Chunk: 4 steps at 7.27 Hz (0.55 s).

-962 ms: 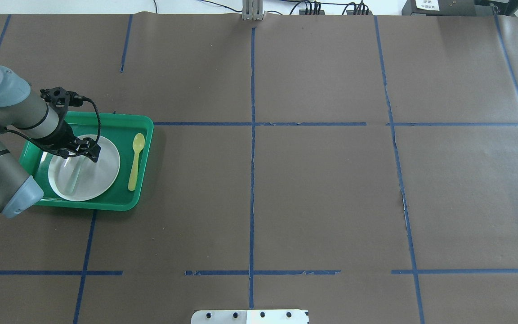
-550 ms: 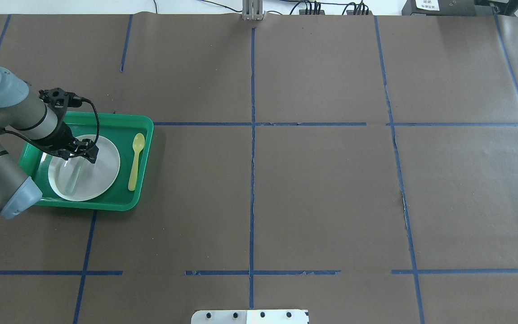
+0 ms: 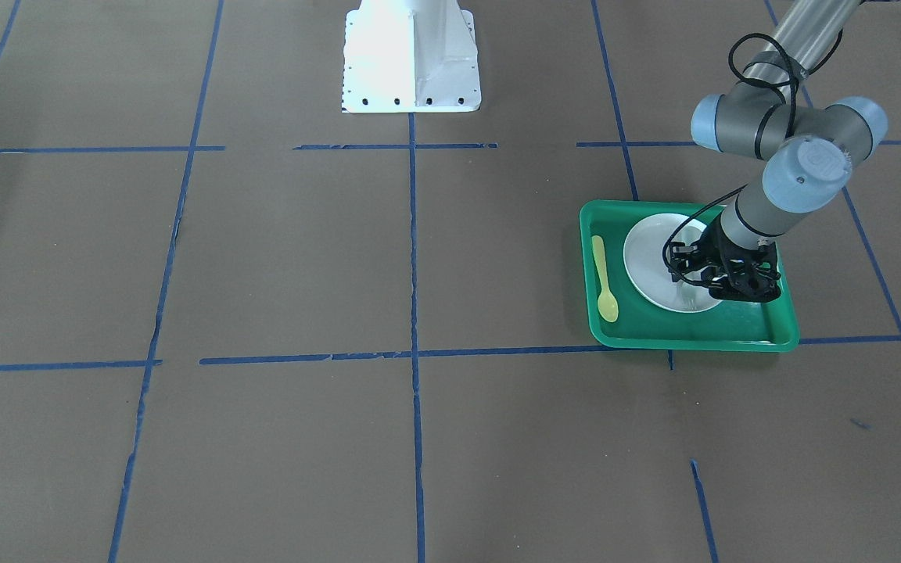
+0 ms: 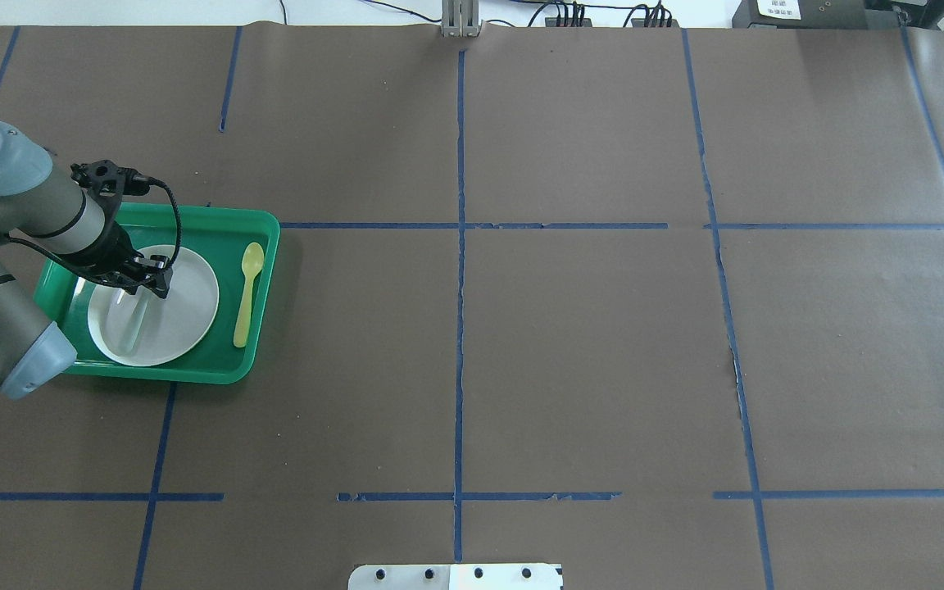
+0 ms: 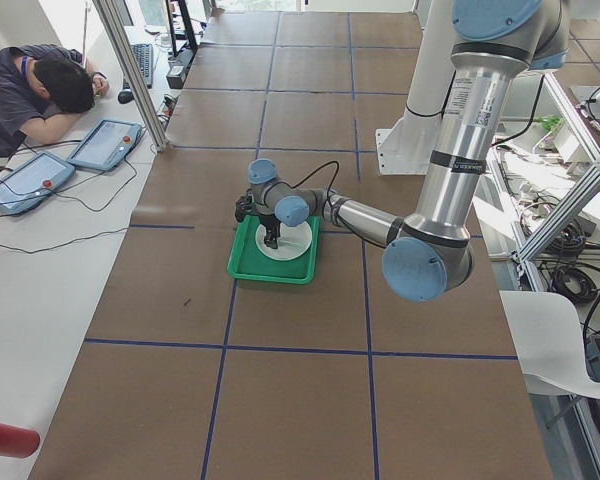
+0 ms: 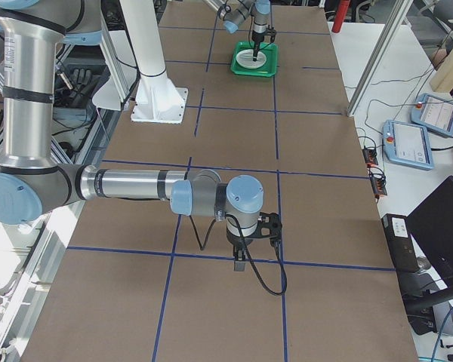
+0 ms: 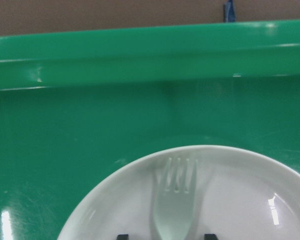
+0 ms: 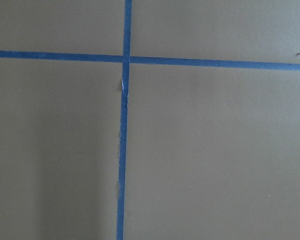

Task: Place fork
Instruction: 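Lower the left gripper and close it on the fork handle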

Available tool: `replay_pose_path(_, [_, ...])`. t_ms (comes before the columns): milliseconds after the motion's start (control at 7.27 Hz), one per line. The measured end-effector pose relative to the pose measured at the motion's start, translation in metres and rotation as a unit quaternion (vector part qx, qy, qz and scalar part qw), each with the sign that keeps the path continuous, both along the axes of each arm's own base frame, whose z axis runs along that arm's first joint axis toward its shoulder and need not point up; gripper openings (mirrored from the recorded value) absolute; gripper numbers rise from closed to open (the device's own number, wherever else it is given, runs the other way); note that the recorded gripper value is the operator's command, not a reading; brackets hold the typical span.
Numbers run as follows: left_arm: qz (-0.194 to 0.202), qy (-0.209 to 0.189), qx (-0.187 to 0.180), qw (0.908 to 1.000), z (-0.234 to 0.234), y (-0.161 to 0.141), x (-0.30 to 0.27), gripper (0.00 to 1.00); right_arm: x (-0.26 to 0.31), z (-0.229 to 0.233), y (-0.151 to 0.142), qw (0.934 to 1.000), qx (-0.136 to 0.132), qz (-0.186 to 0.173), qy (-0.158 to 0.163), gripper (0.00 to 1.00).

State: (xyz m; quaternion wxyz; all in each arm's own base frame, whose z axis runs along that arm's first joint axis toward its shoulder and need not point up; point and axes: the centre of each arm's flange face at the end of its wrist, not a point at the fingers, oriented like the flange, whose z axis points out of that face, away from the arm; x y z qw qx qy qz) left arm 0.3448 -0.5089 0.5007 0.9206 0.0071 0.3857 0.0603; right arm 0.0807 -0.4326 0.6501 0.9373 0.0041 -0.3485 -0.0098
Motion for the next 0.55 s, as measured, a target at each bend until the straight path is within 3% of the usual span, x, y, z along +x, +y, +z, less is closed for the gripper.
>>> replay_pose_path(275, [0.001,0.004,-0.004,1.0,-0.0016,0.001,-0.0004,0.0,0.0,0.0,0.0,1.0,0.0,0.0,0.0,1.0])
replay_pose_path(550, [0.003,0.017,-0.02,0.9996,-0.0073,0.0041,-0.0003,0.0,0.0,0.0,0.0,1.0,0.0,0.0,0.0,1.0])
